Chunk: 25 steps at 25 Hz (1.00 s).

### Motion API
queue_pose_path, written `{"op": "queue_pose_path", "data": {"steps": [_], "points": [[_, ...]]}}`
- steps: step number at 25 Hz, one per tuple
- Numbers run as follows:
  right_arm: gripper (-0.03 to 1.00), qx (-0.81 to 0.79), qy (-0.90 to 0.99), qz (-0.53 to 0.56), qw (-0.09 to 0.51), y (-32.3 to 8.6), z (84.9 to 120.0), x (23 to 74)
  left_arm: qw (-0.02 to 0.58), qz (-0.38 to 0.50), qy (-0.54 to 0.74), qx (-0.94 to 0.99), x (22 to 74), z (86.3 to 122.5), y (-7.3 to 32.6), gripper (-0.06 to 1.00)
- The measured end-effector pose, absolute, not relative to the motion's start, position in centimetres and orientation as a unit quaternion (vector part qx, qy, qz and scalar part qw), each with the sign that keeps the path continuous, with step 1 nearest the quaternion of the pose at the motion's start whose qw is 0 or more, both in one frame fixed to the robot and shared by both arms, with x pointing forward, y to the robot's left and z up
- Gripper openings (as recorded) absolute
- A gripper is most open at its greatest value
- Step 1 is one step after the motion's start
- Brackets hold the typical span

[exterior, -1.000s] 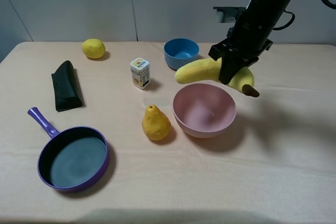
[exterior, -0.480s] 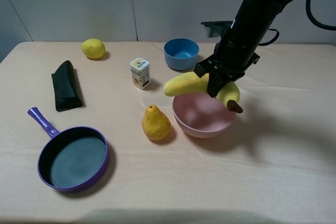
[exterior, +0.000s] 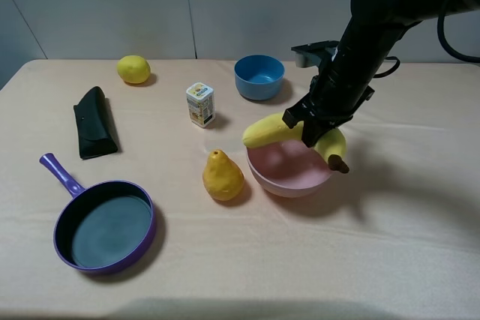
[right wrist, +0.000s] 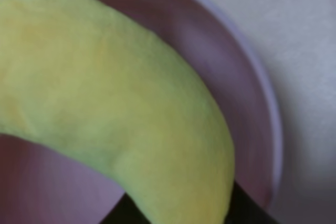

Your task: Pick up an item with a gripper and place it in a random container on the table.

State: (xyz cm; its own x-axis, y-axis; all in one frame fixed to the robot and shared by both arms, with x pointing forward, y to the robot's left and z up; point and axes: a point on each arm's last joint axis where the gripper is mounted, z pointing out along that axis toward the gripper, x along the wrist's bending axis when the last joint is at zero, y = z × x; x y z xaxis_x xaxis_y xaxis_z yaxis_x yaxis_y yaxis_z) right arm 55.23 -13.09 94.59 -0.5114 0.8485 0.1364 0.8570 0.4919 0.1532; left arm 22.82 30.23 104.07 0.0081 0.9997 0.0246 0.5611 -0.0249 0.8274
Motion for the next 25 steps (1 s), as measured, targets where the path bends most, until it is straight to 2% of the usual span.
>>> {"op": "queue_pose_path", "data": {"steps": [4, 7, 10, 12, 17, 25], "points": [[0.22, -0.503, -0.859, -0.096, 0.012, -13.25, 94.56, 55.34, 0.325, 0.338, 0.618, 0.631, 22.82, 104.07, 30.23, 0.97], [0.38, -0.504, -0.858, -0.095, 0.012, -13.28, 94.56, 55.33, 0.325, 0.338, 0.618, 0.631, 22.82, 104.07, 30.23, 0.97], [0.60, -0.505, -0.859, -0.087, 0.018, -13.34, 94.54, 55.17, 0.325, 0.338, 0.618, 0.631, 22.82, 104.07, 30.23, 0.97], [0.66, -0.505, -0.859, -0.081, 0.024, -13.39, 94.52, 55.01, 0.325, 0.338, 0.618, 0.631, 22.82, 104.07, 30.23, 0.97], [0.69, -0.505, -0.860, -0.073, 0.031, -13.44, 94.51, 54.84, 0.325, 0.338, 0.618, 0.631, 22.82, 104.07, 30.23, 0.97], [0.69, -0.501, -0.862, -0.059, 0.043, -13.56, 94.49, 54.52, 0.325, 0.338, 0.618, 0.631, 22.82, 104.07, 30.23, 0.97]]}}
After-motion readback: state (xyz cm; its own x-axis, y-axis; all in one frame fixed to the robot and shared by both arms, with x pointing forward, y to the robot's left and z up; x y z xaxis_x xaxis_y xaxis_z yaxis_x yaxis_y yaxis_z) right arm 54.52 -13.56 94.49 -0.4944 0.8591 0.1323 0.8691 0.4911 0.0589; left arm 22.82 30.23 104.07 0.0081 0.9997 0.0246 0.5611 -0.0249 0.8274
